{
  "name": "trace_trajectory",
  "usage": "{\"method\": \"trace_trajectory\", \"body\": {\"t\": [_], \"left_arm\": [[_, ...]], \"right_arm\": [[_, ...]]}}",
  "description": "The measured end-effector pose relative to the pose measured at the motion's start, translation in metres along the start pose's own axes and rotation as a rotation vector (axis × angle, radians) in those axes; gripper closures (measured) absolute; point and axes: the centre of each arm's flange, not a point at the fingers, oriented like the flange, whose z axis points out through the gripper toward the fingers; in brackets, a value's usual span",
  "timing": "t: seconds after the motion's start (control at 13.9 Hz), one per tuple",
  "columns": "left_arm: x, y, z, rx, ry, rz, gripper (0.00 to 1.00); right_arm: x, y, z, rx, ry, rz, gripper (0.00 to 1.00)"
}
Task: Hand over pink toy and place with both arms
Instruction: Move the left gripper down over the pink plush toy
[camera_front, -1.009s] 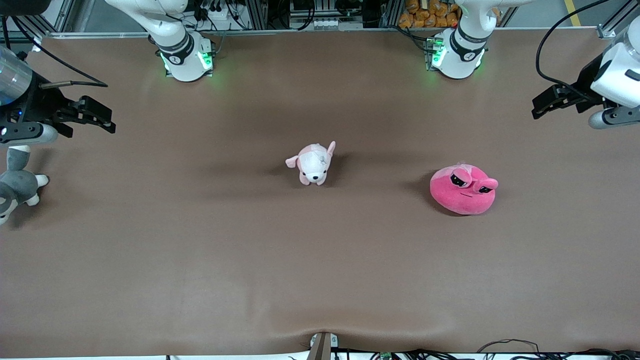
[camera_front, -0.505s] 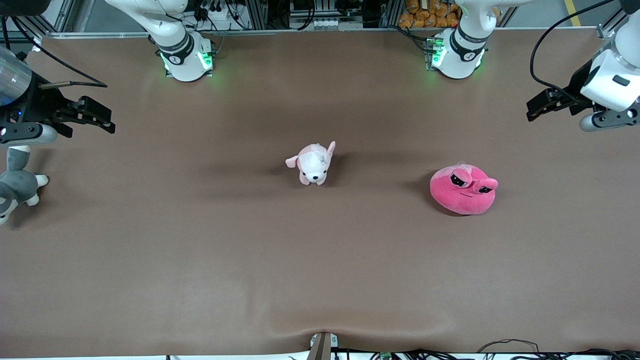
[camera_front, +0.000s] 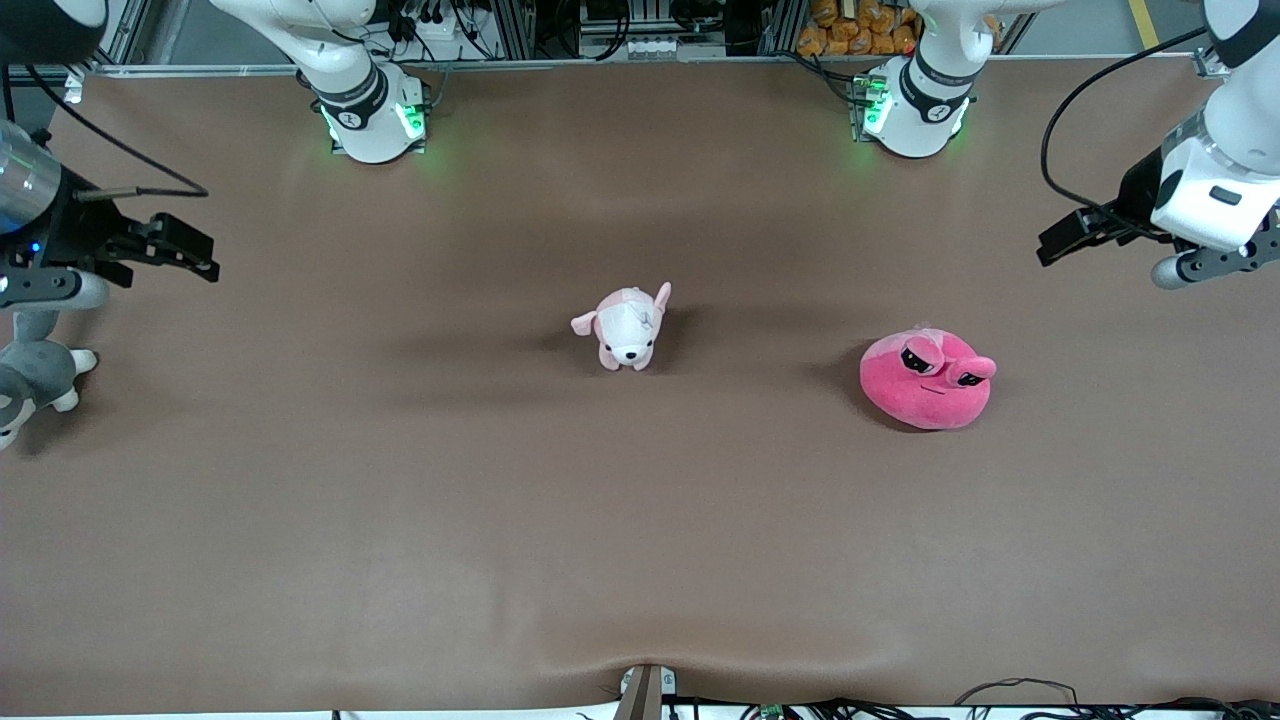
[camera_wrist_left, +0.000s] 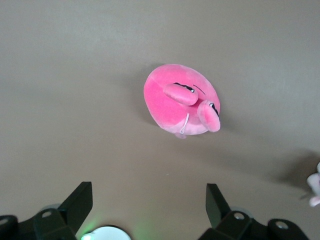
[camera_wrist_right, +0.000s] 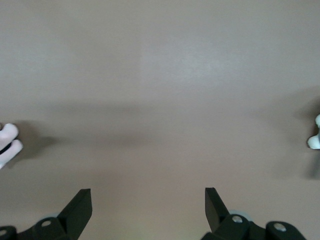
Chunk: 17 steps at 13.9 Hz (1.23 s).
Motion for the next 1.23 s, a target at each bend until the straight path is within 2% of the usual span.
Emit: {"method": "trace_trajectory", "body": {"t": [0.22, 0.36, 0.5, 0.65, 0.86, 1.01, 1.23], "left_arm": [[0.009, 0.004, 0.022, 0.006, -0.024, -0.156, 0.00], [0.021, 0.008, 0.042, 0.010, -0.035, -0.317, 0.00], [0.033, 0.015, 0.067, 0.016, -0.048, -0.487, 0.00], [0.045, 0.023, 0.095, 0.023, -0.063, -0.573, 0.00], [0.064, 0.023, 0.131, -0.005, -0.110, -0.707, 0.00], [0.078, 0.014, 0.152, -0.042, -0.168, -0.855, 0.00], [0.086, 0.011, 0.178, -0.029, -0.213, -0.970, 0.00]], "right_arm": [[0.014, 0.003, 0.001, 0.003, 0.013, 0.000, 0.00], [0.026, 0.009, 0.003, 0.006, 0.021, 0.004, 0.00], [0.039, 0.017, 0.005, 0.012, 0.052, 0.014, 0.00], [0.051, 0.027, 0.007, 0.016, 0.100, 0.025, 0.00], [0.055, 0.031, 0.007, 0.020, 0.110, 0.045, 0.00], [0.056, 0.025, 0.006, 0.031, 0.112, 0.145, 0.00], [0.056, 0.001, 0.004, 0.064, 0.105, 0.395, 0.00]]}}
